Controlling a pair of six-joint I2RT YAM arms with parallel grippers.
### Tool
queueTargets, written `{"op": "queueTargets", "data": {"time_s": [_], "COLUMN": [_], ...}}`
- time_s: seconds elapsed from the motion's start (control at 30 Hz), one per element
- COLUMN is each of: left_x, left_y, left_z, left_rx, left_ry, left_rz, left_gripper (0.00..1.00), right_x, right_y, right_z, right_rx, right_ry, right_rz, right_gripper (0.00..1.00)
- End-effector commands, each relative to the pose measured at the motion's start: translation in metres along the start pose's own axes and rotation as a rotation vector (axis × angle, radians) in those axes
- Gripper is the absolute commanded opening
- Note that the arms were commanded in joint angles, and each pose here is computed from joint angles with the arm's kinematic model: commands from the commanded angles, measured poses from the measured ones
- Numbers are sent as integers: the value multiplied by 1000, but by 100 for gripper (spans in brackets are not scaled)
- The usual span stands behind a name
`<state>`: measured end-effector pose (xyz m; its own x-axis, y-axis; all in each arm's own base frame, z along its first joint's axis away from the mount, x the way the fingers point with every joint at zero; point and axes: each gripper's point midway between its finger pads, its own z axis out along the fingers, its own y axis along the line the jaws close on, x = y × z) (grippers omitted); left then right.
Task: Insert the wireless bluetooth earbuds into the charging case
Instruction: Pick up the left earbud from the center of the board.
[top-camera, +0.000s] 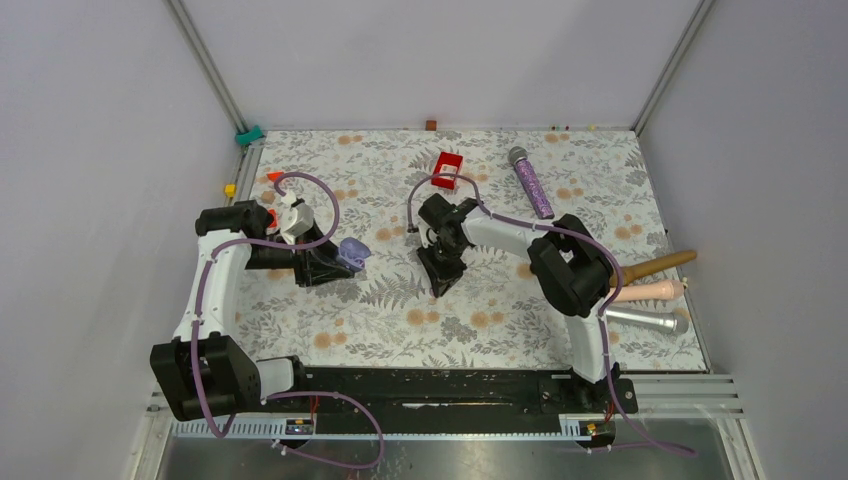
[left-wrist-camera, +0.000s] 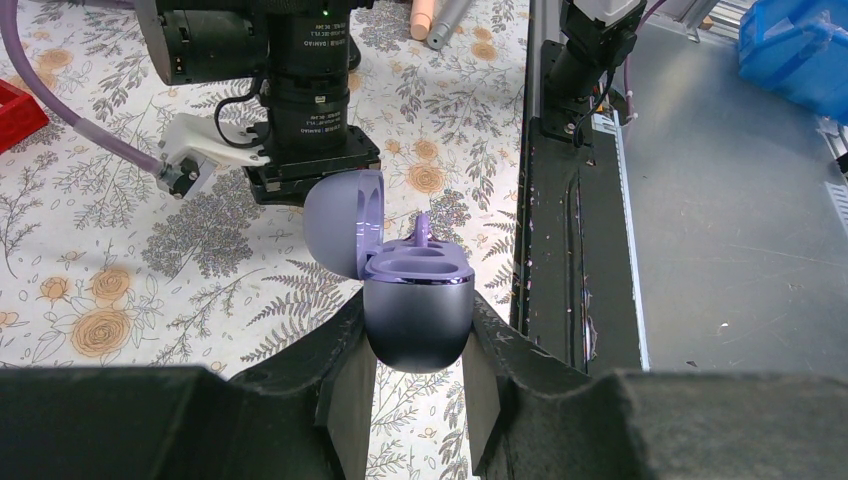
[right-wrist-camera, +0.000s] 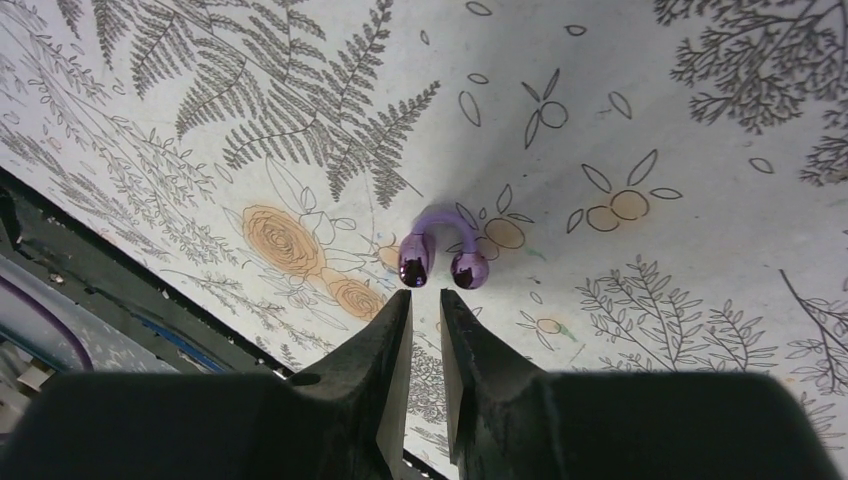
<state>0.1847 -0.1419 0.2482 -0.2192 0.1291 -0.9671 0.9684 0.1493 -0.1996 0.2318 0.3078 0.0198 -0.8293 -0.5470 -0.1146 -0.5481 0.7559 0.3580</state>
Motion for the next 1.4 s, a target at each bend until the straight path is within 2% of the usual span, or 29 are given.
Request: {"op": "queueTargets", "data": {"time_s": [0.0, 0.23, 0.43, 0.57, 0.87, 1.37], "left_x": [-12, -12, -12, -12, -11, -11], "left_y": [-5, -5, -6, -5, -4, -3], "left_z": [1, 1, 1, 1, 1, 1], "left_rx": [1, 1, 0, 1, 2, 2], "left_ry": [-59, -59, -58, -59, -59, -57], "left_rz": [17, 15, 22, 16, 14, 16], "left_gripper": [0, 0, 0, 0, 0, 0], "right_x": [-9, -28, -10, 5, 4, -26], "right_y": [18, 27, 28, 20, 17, 15], "right_z": [-20, -54, -42, -19, 6, 10], "right_rx": [-41, -41, -86, -81, -61, -8], "right_ry": [-37, -119, -63, -19, 13, -58], "right_rz": [-35, -175, -232, -231, -183, -126], "right_gripper": [24, 20, 18, 18, 17, 19]}}
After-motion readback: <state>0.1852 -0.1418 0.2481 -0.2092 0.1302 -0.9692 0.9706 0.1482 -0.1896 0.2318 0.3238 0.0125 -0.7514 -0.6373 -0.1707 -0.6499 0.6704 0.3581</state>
